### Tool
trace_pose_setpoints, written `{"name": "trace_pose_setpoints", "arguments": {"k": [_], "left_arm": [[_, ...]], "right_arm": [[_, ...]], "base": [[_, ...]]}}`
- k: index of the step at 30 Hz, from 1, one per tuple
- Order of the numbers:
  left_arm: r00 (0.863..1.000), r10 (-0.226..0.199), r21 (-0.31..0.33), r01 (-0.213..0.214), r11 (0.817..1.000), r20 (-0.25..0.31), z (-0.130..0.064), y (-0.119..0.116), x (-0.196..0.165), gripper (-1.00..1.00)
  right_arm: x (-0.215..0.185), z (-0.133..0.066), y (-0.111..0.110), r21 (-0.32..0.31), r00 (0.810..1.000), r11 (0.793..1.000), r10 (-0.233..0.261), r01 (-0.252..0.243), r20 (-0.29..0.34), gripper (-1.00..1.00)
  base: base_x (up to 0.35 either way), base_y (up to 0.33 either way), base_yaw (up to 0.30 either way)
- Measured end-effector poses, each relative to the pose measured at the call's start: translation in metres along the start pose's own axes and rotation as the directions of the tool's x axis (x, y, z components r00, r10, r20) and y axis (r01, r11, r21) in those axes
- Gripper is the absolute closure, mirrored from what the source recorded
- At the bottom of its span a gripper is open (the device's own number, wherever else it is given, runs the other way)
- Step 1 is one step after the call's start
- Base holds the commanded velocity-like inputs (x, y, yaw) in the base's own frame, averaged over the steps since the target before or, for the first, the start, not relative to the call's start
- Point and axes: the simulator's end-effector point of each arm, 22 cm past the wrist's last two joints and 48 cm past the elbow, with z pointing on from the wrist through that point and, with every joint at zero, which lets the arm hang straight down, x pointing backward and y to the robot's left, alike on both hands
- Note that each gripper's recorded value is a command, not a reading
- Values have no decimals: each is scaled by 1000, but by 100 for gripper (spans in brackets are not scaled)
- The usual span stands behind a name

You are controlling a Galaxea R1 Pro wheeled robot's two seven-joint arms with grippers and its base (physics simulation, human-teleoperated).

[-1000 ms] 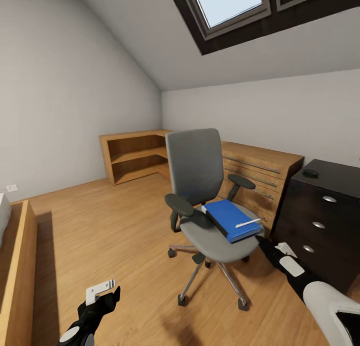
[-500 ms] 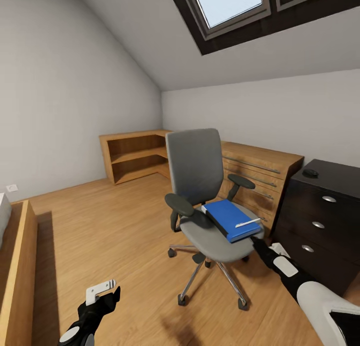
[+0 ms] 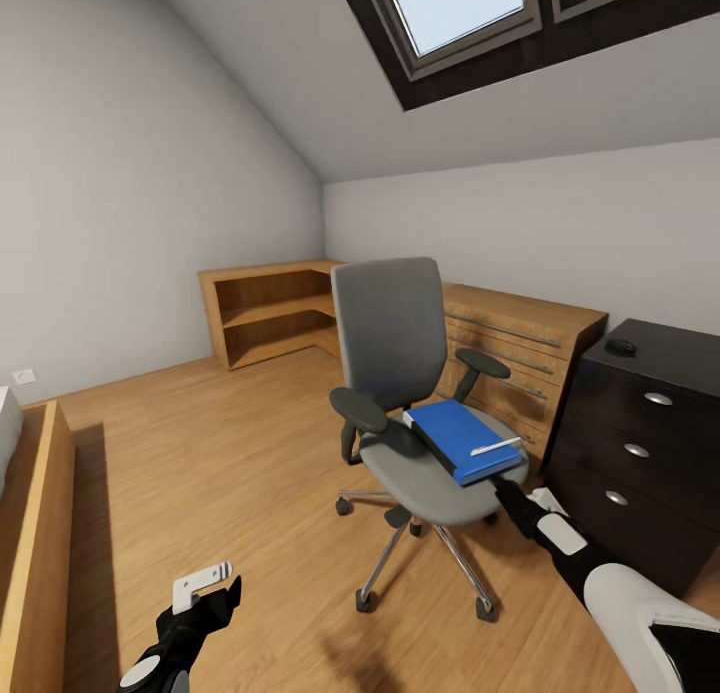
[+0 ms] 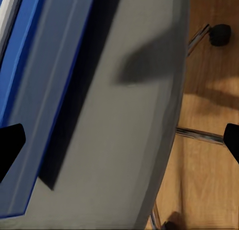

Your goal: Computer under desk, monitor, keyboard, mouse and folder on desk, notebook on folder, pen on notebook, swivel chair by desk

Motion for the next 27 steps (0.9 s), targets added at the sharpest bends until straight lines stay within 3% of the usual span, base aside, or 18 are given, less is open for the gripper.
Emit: {"name": "trace_pose_setpoints", "arguments": {"k": [27], "left_arm": [[1000, 0, 1, 0, 1000, -1, 0, 0, 0, -100]], "right_arm": [[25, 0, 5, -8, 997, 1000, 13, -14, -82, -100]], "base": [[0, 0, 0]]}}
